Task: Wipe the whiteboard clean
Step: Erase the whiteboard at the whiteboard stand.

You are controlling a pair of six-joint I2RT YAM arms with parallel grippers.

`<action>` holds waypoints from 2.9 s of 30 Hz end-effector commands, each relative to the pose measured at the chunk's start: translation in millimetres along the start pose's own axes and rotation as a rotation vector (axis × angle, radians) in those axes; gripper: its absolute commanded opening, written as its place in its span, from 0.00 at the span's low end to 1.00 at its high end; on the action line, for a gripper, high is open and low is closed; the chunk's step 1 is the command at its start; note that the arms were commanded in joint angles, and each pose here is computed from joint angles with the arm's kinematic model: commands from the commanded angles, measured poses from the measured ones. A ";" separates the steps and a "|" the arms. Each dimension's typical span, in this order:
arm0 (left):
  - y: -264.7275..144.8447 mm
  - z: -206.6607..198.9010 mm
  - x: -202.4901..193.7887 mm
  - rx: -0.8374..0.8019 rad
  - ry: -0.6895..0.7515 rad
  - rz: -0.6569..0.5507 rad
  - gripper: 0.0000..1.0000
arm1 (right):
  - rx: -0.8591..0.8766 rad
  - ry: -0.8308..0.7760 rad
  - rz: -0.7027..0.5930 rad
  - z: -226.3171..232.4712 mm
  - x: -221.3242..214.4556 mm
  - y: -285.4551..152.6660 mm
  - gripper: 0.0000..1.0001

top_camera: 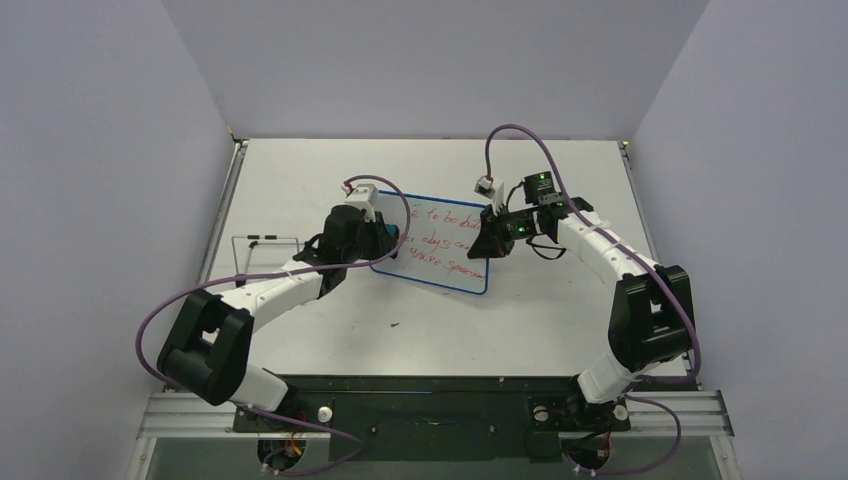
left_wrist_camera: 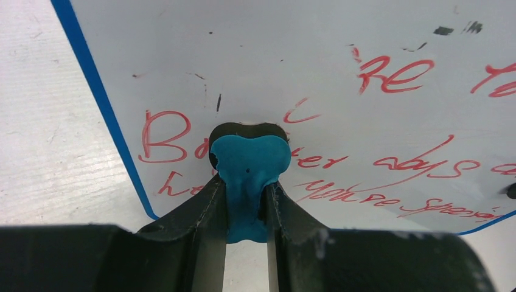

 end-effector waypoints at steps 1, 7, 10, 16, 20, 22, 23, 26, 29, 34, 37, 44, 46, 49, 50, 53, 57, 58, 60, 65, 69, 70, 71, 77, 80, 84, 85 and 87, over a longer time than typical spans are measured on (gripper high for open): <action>3.4 -33.4 34.6 -0.157 0.031 -0.091 0.00 | 0.043 -0.046 0.001 13.7 7.4 -2.4 0.00; 15.2 -55.0 34.1 -0.214 0.097 -0.044 0.00 | 0.043 -0.045 0.000 13.6 7.1 -3.0 0.00; 16.4 -59.3 22.2 -0.198 0.108 -0.035 0.00 | 0.046 -0.043 0.000 13.4 7.3 -2.8 0.00; 13.9 -18.7 26.0 0.063 -0.007 -0.108 0.00 | 0.049 -0.046 -0.003 14.2 7.9 -3.0 0.00; 8.2 -8.6 36.3 0.121 -0.018 -0.151 0.00 | 0.052 -0.045 0.000 14.3 7.4 -2.1 0.00; 8.7 -7.7 38.6 0.136 -0.011 -0.153 0.00 | 0.048 -0.045 0.000 14.0 7.3 -2.7 0.00; 8.9 -6.8 39.2 0.146 -0.006 -0.153 0.00 | 0.046 -0.046 0.000 14.2 7.6 -3.1 0.00; 12.1 -7.7 44.3 0.145 0.003 -0.155 0.00 | 0.043 -0.047 0.000 14.3 7.5 -3.5 0.00; 12.4 -20.8 50.0 0.036 0.037 -0.148 0.00 | 0.043 -0.047 -0.001 14.4 7.6 -3.5 0.00; 12.4 -58.9 37.3 -0.207 0.116 -0.065 0.00 | 0.044 -0.050 -0.002 15.0 8.2 -3.9 0.00; 11.0 -72.2 24.8 -0.273 0.130 -0.033 0.00 | 0.043 -0.051 -0.003 15.5 8.2 -4.3 0.00; 15.2 -32.9 21.0 -0.046 0.025 -0.046 0.00 | 0.043 -0.055 -0.007 16.8 8.8 -5.5 0.00; 15.7 -11.6 21.0 0.026 -0.011 -0.040 0.00 | 0.043 -0.058 -0.008 17.4 9.5 -5.6 0.00; 16.0 7.5 22.4 0.083 -0.022 -0.044 0.00 | 0.044 -0.057 -0.008 17.4 9.2 -5.9 0.00; 15.9 9.9 22.2 0.094 -0.017 -0.041 0.00 | 0.043 -0.057 -0.008 17.5 9.3 -5.9 0.00; 15.7 11.2 23.4 0.096 -0.011 -0.040 0.00 | 0.042 -0.059 -0.010 17.5 9.8 -6.4 0.00; 12.0 -14.8 24.0 -0.034 0.039 -0.035 0.00 | 0.046 -0.057 -0.009 17.4 9.2 -5.6 0.00; 10.6 -23.3 26.5 -0.072 0.066 -0.038 0.00 | 0.047 -0.056 -0.008 17.3 9.2 -5.1 0.00; 8.5 -41.8 25.7 -0.138 0.106 -0.035 0.00 | 0.046 -0.055 -0.006 17.1 8.8 -4.8 0.00; 11.2 -64.3 23.8 -0.167 0.143 -0.022 0.00 | 0.046 -0.058 -0.008 17.8 9.5 -5.3 0.00; 15.7 -56.7 29.6 -0.062 0.122 -0.039 0.00 | 0.043 -0.063 -0.011 18.2 10.1 -6.6 0.00; 13.8 -55.9 33.4 -0.056 0.114 -0.054 0.00 | 0.043 -0.062 -0.012 18.2 10.1 -6.7 0.00; 12.6 -55.4 36.9 -0.044 0.103 -0.075 0.00 | 0.042 -0.064 -0.013 18.6 10.4 -7.2 0.00; 8.2 -40.9 61.9 0.012 0.058 -0.149 0.00 | 0.042 -0.066 -0.015 19.4 11.1 -7.8 0.00; 9.9 -42.9 68.5 0.003 0.081 -0.166 0.00 | 0.042 -0.067 -0.016 19.7 11.4 -8.0 0.00; 12.5 -57.6 77.6 -0.074 0.113 -0.174 0.00 | 0.041 -0.068 -0.016 20.0 11.3 -8.3 0.00; 13.4 -61.0 77.0 -0.086 0.121 -0.170 0.00 | 0.041 -0.068 -0.017 20.2 11.5 -8.5 0.00; 13.3 -68.2 79.5 -0.112 0.140 -0.172 0.00 | 0.042 -0.068 -0.016 20.1 11.2 -8.1 0.00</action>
Point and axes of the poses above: each gripper's point midway between its finger pads, its own y axis out along the fingers, its own z axis along the line the jaws close on, x = y × z, the point moved 10 cm from there along -y, back along the fingers, and after that the axes turned 7 degrees about -y, right-handed, at the moved point
